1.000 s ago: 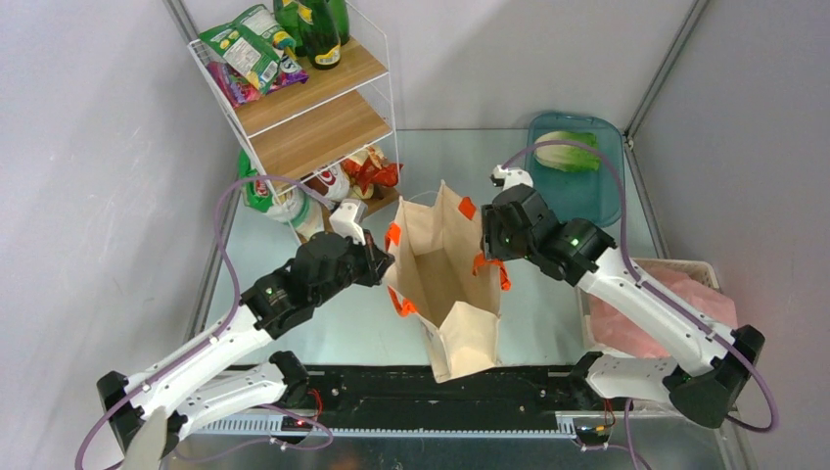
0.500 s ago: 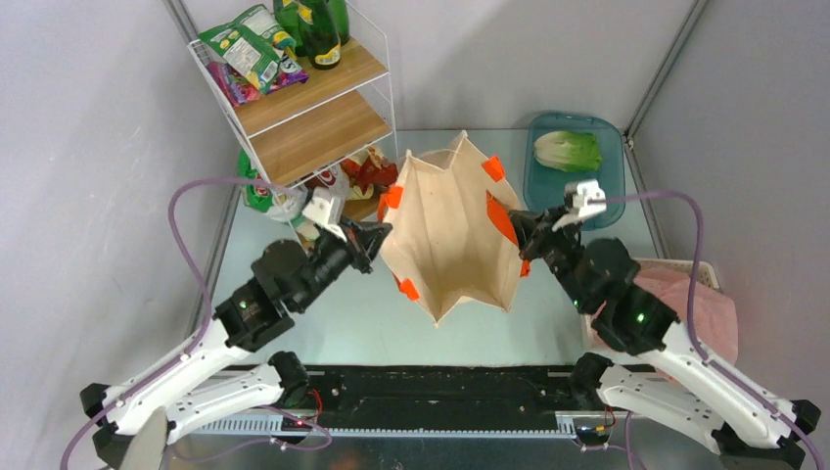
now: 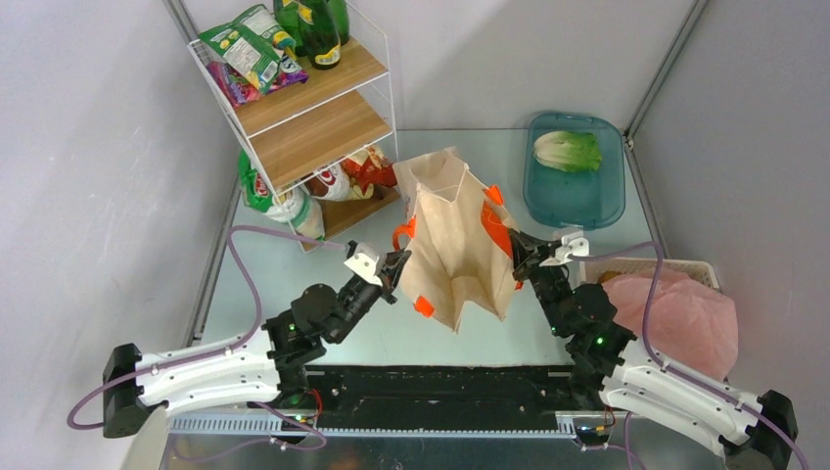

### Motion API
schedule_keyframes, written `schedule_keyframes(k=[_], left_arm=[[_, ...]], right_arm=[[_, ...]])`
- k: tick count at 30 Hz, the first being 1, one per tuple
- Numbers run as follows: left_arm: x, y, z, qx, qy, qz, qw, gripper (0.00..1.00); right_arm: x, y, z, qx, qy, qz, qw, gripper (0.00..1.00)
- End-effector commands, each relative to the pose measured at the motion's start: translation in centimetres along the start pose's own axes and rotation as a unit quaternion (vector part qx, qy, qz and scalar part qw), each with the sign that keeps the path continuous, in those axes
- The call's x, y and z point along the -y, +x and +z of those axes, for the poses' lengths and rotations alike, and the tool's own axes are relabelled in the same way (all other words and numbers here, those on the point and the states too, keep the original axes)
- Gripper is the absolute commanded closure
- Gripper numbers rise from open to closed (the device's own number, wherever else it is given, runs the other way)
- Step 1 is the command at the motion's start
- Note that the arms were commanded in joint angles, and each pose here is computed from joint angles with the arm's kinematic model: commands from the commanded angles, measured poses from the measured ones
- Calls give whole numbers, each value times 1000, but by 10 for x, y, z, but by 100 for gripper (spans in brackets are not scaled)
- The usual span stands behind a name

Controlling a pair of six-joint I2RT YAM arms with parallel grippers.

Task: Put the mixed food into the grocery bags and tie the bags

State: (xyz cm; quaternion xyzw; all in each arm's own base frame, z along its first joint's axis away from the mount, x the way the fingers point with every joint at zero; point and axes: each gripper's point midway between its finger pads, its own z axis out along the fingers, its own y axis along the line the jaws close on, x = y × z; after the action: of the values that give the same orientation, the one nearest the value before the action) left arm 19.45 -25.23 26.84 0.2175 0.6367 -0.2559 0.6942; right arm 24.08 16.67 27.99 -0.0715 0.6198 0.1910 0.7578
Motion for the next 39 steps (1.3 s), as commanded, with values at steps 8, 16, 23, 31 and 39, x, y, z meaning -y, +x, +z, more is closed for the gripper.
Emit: schedule_keyframes(k=[8, 16, 23, 31, 39], left_arm=[[-32, -62, 20, -60, -85, -126, 987, 100], [-32, -43, 36, -121, -73, -214, 967, 99], [-48, -29, 45, -139, -92, -206, 964, 41], [-108, -28, 1, -69, -240, -215, 944, 12], [-156, 3, 8, -36, -330, -235, 913, 2]], right_arm=[[33, -40, 8, -138, 118, 80, 980, 100], [35, -19, -1, -270, 143, 174, 936, 100], [47, 0, 4, -292, 181, 210, 915, 100], [52, 10, 5, -287, 187, 215, 914, 100], [48, 0, 11, -251, 168, 228, 926, 100]])
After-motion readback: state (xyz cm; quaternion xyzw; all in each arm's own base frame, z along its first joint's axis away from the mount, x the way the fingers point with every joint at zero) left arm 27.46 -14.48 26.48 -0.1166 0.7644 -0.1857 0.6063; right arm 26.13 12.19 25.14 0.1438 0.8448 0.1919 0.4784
